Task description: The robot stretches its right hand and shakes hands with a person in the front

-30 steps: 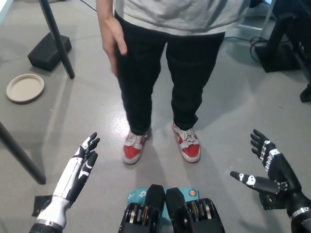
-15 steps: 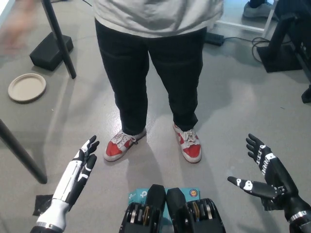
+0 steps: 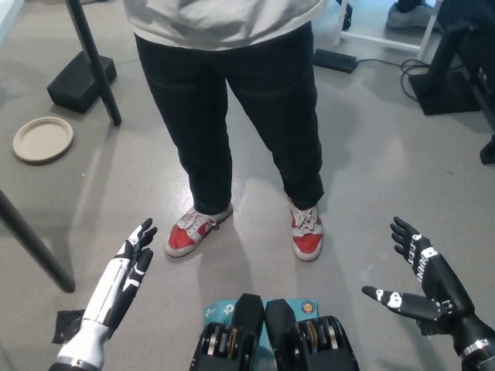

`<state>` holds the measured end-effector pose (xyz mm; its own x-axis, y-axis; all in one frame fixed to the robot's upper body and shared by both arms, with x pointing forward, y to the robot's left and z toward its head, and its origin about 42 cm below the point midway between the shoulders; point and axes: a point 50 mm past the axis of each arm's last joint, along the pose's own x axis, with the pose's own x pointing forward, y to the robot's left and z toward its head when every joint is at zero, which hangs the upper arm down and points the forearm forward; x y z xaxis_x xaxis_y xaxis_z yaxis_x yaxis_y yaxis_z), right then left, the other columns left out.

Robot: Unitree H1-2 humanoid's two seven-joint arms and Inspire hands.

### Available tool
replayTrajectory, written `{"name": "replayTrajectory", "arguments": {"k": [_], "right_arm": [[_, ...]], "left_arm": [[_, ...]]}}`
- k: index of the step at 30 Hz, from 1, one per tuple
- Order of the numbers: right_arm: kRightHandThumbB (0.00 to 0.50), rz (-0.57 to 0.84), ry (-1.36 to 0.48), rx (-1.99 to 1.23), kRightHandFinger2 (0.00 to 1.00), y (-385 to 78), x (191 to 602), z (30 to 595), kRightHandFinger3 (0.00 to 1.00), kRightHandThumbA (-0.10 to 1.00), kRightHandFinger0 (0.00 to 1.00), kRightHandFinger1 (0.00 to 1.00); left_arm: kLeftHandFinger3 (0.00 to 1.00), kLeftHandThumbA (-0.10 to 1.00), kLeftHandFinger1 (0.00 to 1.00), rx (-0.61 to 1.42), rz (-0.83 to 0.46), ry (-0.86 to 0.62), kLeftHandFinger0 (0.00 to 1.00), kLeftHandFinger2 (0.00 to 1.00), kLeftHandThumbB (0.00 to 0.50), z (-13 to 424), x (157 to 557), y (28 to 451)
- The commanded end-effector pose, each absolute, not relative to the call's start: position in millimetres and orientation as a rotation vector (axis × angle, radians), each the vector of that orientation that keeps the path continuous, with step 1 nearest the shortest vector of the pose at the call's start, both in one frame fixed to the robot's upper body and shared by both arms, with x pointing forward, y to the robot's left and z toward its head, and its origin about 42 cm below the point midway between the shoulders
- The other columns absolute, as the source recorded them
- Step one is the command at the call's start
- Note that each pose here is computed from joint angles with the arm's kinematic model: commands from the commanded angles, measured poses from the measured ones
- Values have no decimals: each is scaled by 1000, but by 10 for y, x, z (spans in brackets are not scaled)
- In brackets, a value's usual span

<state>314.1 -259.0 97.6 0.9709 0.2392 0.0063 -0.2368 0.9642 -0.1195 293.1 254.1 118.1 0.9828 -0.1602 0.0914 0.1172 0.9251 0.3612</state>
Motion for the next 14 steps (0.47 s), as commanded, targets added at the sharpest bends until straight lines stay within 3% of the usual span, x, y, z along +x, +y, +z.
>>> {"name": "replayTrajectory", "arguments": {"k": [1,14], "right_arm": [[316,267,-105,-132,1000,-2592,3178,1127,1000,890,1000,1000],[326,277,-89,-146,1000,-2581,3180,1120,1000,871,1000,1000]], "left_arm": [[1000,1000,1000,362,-137,-163,1000,1000,103,1266,2932,2574],[1000,1000,1000,355,-134,-162,1000,1000,110,1249,2911,2583]]}}
